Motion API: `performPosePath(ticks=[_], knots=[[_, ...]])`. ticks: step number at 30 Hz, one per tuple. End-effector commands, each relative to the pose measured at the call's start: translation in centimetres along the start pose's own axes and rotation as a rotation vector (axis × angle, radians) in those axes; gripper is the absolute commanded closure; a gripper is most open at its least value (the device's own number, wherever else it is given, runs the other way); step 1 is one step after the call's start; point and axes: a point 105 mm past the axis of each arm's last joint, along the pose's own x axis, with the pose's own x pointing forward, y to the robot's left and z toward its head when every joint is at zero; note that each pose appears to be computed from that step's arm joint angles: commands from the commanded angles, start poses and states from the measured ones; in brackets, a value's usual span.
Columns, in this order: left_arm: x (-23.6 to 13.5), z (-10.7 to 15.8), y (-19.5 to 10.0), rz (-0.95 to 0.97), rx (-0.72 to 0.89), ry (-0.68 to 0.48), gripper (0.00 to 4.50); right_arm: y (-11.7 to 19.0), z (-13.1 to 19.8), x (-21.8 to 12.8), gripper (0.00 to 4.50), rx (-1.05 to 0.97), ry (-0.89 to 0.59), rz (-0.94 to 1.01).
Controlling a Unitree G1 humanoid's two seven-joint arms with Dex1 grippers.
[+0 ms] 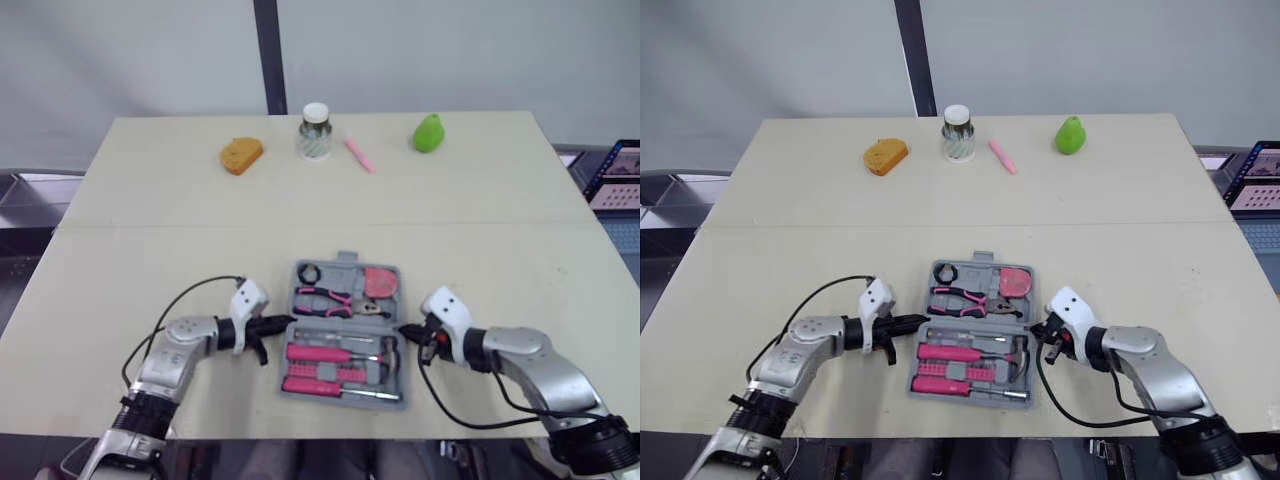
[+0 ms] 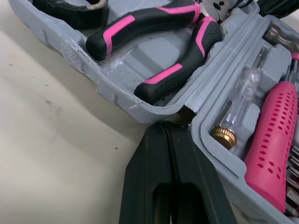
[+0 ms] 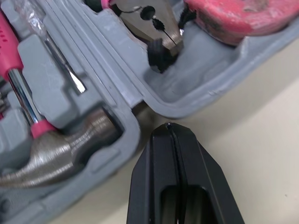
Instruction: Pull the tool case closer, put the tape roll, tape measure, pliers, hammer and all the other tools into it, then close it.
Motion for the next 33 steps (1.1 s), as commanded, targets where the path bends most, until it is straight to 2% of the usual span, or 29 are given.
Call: performPosePath(ticks=[1,9,21,33], knots=[[0.6,-0.6,-1.3,-0.054,-0.008,0.019,4.5,1.0,0.8,0.3,4.48,-0.022,-0.023,0.038],[0.1,-1.2,-1.9,-0.055,-0.019,0.032,4.5,2.1,0.5,0.3,4.48,-0.027,-0.016,0.071],[-1.1,-2.5,-4.4,-0.07,-0.075,0.051,4.5,3.0,-0.2,-0.2,4.48,-0.018,0.002,0.094],[-1.5,-2.9,-4.5,-0.048,-0.085,0.059,4.5,4.0,-0.9,-0.8,4.48,-0.004,0.021,0.123]])
